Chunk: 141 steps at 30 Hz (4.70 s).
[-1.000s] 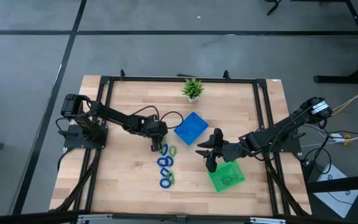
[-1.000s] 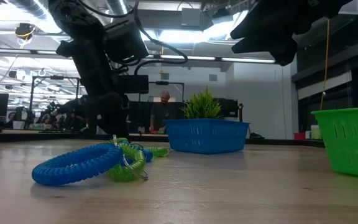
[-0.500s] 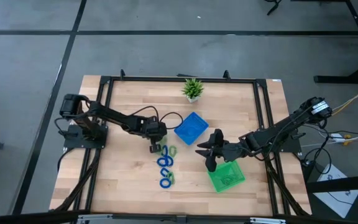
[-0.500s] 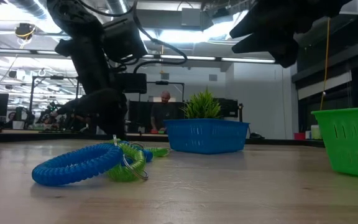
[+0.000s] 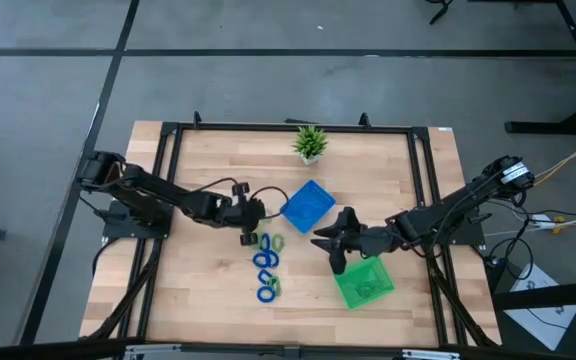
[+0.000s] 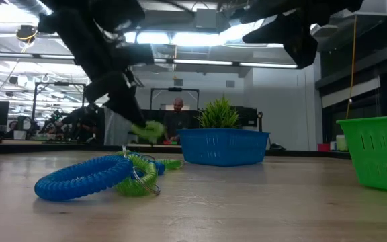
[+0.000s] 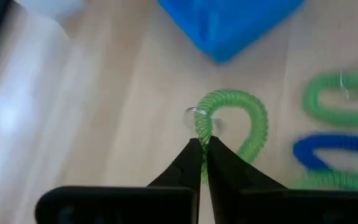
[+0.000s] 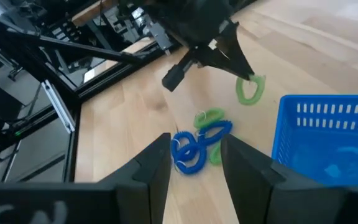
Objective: Sort spring keychains
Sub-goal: Put the green spring keychain into the green bin
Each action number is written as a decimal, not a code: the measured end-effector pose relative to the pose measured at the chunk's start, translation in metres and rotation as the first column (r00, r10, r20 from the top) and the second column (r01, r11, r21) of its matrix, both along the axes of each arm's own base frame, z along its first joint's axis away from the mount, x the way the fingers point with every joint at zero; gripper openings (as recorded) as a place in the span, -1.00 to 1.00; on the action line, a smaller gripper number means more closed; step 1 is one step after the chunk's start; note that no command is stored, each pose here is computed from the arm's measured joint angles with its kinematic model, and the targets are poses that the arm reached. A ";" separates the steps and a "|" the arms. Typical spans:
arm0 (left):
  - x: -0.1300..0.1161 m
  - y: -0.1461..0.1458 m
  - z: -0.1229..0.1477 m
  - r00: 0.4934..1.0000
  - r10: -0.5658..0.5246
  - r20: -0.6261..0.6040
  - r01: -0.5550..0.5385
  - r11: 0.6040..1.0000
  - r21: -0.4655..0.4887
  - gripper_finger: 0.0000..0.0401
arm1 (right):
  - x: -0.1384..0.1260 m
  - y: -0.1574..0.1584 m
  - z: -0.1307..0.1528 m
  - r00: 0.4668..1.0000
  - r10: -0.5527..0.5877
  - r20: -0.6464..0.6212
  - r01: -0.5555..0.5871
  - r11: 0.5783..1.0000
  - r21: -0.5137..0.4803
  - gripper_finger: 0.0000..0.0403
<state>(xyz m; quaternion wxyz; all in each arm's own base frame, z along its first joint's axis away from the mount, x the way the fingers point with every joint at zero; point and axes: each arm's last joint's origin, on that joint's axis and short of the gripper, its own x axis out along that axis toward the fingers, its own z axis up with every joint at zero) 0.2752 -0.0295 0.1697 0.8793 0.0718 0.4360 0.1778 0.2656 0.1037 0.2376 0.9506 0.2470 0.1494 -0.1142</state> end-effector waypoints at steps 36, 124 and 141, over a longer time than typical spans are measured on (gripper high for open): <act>0.009 -0.038 0.064 0.877 -0.102 0.471 -0.014 0.972 0.235 -0.97 | 0.044 -0.039 -0.011 0.978 -0.096 0.187 0.093 0.995 0.023 -0.30; -0.017 -0.022 0.074 0.906 -0.112 0.408 0.269 0.896 -0.352 -0.31 | -0.048 0.002 0.002 0.801 0.506 -0.319 -0.332 0.820 0.466 -0.89; -0.015 -0.022 0.072 0.909 -0.112 0.401 0.265 0.898 -0.351 -0.31 | -0.067 -0.006 -0.016 0.700 0.425 -0.574 -0.105 0.856 0.506 -0.89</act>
